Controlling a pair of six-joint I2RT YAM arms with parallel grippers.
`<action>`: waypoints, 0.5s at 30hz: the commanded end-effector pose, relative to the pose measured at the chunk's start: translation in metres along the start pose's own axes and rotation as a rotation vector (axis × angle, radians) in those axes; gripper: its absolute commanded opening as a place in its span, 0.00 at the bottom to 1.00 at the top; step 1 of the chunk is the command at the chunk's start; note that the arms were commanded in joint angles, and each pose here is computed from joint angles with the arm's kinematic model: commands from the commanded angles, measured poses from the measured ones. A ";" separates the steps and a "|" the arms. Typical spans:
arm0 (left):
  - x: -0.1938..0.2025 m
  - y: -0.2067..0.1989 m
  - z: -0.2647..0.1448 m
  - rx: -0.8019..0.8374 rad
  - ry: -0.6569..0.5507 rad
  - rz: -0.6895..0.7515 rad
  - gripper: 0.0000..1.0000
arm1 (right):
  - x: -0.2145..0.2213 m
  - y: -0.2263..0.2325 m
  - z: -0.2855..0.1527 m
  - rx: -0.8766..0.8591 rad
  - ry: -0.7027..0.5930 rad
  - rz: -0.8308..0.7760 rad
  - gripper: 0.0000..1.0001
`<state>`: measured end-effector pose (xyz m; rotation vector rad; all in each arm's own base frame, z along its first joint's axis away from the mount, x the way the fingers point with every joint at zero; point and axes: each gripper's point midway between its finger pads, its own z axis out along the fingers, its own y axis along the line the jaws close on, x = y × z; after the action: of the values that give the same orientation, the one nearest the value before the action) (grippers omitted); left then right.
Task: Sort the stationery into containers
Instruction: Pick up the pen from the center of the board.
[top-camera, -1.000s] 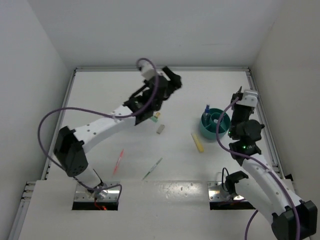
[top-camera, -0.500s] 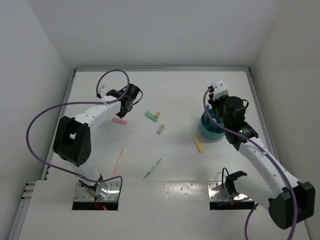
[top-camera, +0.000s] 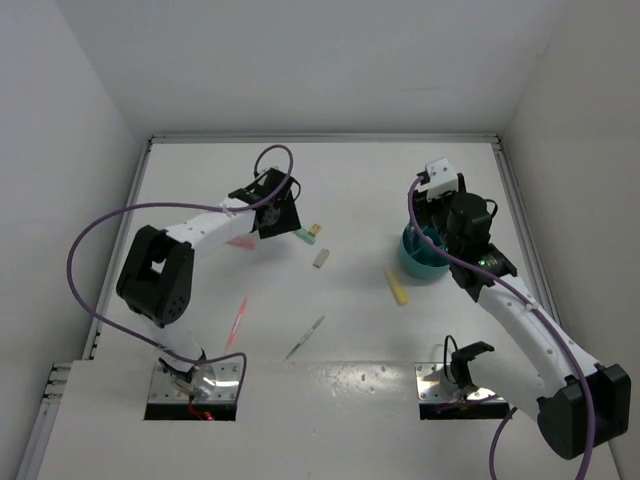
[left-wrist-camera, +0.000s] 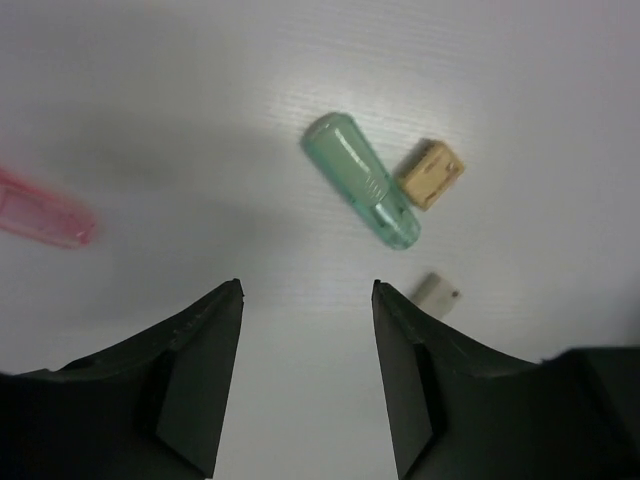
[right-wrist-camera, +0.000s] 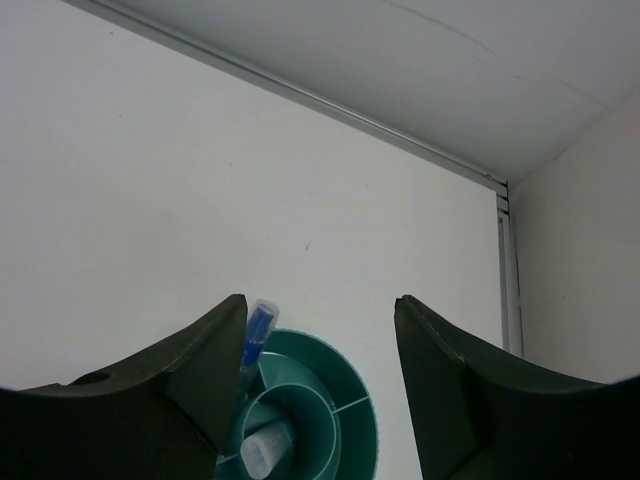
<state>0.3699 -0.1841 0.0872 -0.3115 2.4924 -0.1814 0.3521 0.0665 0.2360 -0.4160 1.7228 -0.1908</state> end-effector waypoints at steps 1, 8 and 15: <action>-0.005 -0.030 0.016 0.126 0.091 -0.133 0.60 | -0.012 -0.008 0.001 0.039 -0.034 0.015 0.61; 0.032 -0.174 -0.052 0.715 0.075 0.474 0.22 | -0.014 -0.009 0.001 0.043 -0.044 0.017 0.62; 0.093 -0.206 -0.054 0.637 0.147 0.567 0.42 | -0.012 -0.014 0.001 0.073 -0.032 0.008 0.58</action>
<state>0.3056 -0.4002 0.1330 0.6760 2.3571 -0.8051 0.3531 0.0622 0.2344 -0.4016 1.7314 -0.2155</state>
